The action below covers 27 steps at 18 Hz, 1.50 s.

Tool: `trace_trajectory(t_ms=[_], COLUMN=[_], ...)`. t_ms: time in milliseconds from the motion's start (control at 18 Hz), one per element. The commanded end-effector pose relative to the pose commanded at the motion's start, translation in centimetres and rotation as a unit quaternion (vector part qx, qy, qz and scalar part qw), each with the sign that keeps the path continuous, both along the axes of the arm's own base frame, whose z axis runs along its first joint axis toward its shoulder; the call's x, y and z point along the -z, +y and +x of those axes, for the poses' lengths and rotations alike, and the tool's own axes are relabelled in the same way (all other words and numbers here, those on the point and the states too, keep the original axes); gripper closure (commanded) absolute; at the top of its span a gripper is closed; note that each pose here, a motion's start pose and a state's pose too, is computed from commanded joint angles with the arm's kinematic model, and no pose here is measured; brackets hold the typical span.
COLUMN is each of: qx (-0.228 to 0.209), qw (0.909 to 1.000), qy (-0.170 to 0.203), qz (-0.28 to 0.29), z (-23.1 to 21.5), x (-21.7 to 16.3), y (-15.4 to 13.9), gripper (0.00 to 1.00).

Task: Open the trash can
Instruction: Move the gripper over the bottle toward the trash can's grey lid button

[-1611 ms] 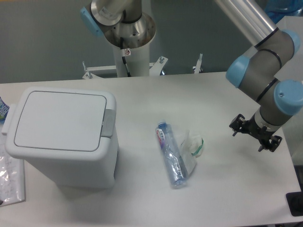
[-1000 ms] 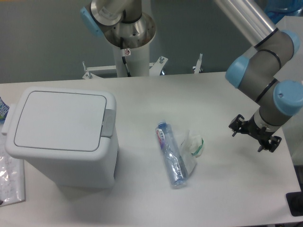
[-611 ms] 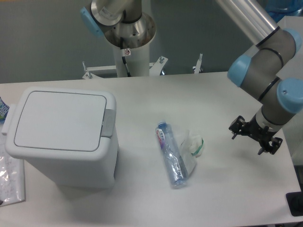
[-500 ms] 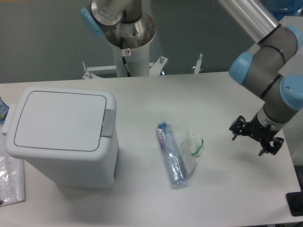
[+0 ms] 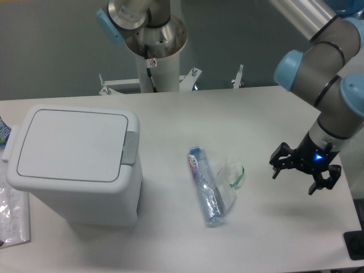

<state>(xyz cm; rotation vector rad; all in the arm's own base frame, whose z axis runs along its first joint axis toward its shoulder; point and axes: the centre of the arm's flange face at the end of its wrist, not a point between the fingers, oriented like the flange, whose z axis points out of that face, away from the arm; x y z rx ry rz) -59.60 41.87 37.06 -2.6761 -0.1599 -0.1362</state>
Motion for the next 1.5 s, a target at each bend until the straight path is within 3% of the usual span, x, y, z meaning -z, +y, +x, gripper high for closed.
trace_trajectory(t_ms=[500,611,778,944,1500], qx=[-0.014,-0.017,-0.044,-0.044,-0.025], qw=[0.9992,0.9974,0.9884,0.9860,0.9868], qy=[-0.024,-0.039,-0.081,-0.085,-0.113], qz=[0.027,0.059,0.121,0.136,0.113], z=[7.1,9.1,11.0,13.0,21.8], x=[-4.5,-6.6,-10.5,-12.7,-11.2], y=[6.9,8.0,8.3,8.1,6.4], gripper=[0.00,0.00,0.00,0.00,0.00])
